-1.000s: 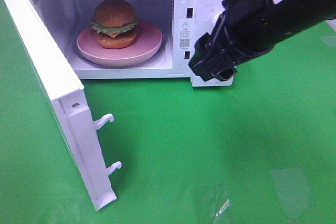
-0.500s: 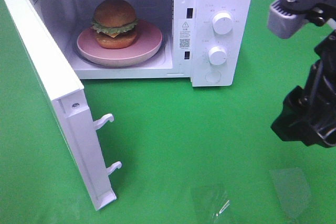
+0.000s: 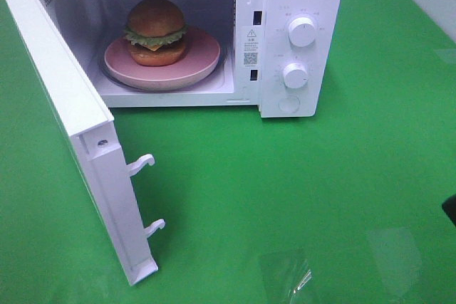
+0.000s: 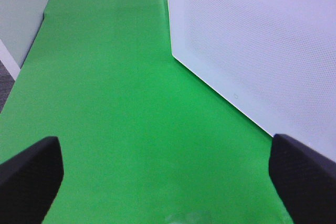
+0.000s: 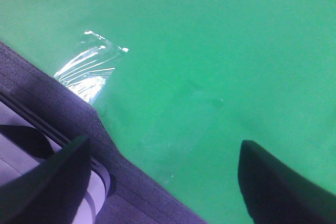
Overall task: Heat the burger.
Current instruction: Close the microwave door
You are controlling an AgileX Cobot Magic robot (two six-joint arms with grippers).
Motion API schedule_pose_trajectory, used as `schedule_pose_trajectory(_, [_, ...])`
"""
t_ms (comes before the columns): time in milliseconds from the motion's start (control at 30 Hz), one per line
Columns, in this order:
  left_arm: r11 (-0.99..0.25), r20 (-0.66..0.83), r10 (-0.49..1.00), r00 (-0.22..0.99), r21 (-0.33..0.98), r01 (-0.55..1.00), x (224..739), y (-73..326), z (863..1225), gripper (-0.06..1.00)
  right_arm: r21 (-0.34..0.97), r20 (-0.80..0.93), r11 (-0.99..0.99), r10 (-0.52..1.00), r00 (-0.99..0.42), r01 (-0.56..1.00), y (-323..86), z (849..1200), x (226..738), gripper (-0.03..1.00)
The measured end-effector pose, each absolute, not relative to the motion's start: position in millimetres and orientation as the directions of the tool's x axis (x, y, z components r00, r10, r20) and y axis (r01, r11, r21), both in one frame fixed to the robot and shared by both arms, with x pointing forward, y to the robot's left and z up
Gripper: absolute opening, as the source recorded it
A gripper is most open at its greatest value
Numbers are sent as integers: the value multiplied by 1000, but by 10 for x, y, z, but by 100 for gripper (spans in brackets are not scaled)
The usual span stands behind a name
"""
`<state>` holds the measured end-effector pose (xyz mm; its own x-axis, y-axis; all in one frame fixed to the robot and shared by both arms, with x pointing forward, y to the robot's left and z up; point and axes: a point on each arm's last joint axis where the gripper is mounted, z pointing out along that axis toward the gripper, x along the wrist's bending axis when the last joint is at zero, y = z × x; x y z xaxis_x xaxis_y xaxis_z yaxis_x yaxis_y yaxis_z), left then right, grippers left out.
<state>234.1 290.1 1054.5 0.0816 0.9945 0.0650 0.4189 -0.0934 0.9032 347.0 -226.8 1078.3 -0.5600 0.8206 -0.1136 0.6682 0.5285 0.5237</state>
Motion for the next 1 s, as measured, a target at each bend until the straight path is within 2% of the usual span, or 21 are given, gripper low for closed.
schedule_pose_trajectory(167, [-93,65,995,82,903,419,2341,2901,10545,99,539,-97,440,880,-466,718,-2457,10702,3402,76])
schedule_pose_trajectory(233, [-93,65,995,82,903,419,2341,2901,10545,99,573,-93,320,940,-328,754,-2676,10672,3331,76])
schedule_pose_trajectory(400, [-93,65,995,82,903,419,2341,2901,10545,99,650,-76,194,979,-190,735,-2857,10699,3187,76])
schedule_pose_trajectory(600, [-93,65,995,82,903,419,2341,2901,10545,99,780,-14,28,1000,-28,625,-3016,10630,2846,76])
schedule_pose_trajectory(800, [-93,65,995,82,903,419,2341,2901,10545,99,872,18,-45,998,61,487,-3071,10658,2568,76])
schedule_pose_trajectory(1000, [-93,65,995,82,903,419,2341,2901,10545,99,909,34,-71,995,97,411,-3080,10612,2400,76])
